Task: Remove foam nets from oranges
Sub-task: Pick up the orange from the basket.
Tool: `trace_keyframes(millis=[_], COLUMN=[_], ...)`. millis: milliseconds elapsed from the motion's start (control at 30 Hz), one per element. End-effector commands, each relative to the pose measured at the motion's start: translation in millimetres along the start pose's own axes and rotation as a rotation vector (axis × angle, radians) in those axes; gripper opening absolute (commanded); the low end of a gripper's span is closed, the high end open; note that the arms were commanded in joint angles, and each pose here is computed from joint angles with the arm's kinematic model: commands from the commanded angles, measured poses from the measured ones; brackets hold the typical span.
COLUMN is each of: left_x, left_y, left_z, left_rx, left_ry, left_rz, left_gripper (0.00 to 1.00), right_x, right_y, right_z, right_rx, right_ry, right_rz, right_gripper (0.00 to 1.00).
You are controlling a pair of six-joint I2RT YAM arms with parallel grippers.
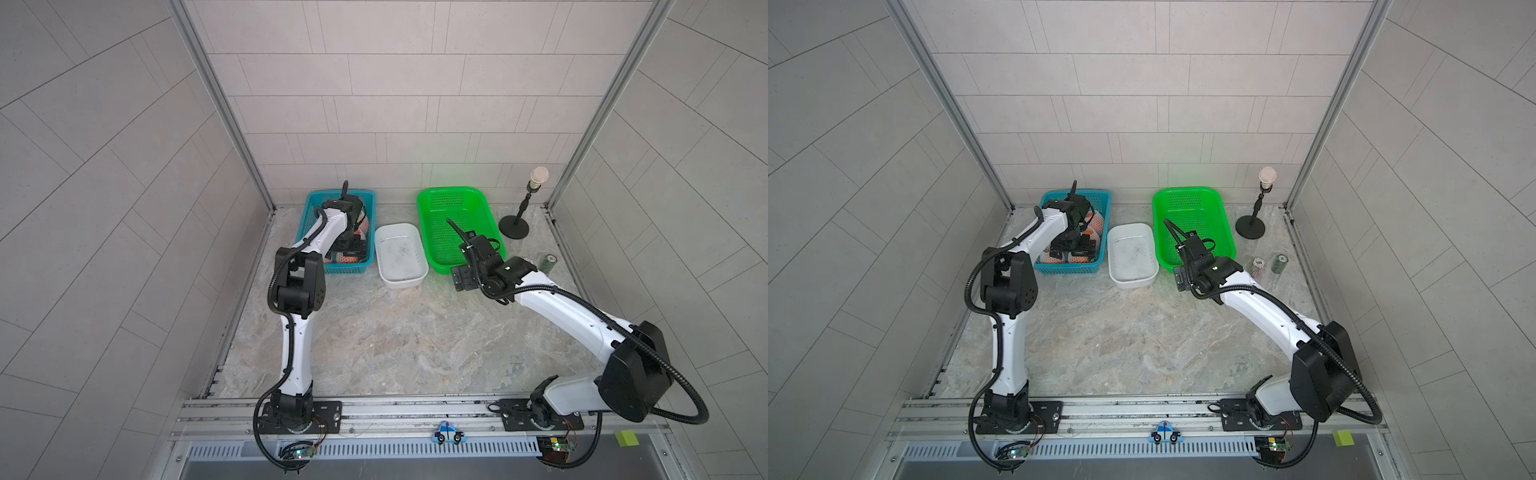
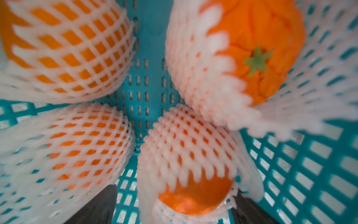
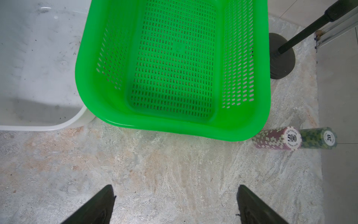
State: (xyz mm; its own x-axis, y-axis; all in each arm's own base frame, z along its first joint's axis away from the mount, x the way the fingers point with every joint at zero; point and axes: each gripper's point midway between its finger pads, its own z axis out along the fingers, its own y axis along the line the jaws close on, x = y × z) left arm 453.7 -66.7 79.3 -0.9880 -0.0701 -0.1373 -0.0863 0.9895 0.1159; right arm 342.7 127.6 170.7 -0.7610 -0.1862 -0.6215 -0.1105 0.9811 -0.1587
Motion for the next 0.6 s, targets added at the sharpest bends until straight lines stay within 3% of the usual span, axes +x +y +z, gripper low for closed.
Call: trace_keyframes(millis=[0,567], left_x=[-2.2,-9.9], left_y=[3.9,-18.7], left_z=[-22.6,-12.4], left_rx=[0.021,0.046], left_ry=[-0.039,-0.041], left_rz=[-0.022,0.020], left_gripper=[0.95,1.00], right_x=[0.2,0.9], right_y=[-4.2,-0.5], right_z=[-6.7,-8.4], right_rx=[0.013,-0.016], right_ry=[-0.018,-0.034], right_rz=[-0.003,0.008], right_gripper=[1.00,1.00])
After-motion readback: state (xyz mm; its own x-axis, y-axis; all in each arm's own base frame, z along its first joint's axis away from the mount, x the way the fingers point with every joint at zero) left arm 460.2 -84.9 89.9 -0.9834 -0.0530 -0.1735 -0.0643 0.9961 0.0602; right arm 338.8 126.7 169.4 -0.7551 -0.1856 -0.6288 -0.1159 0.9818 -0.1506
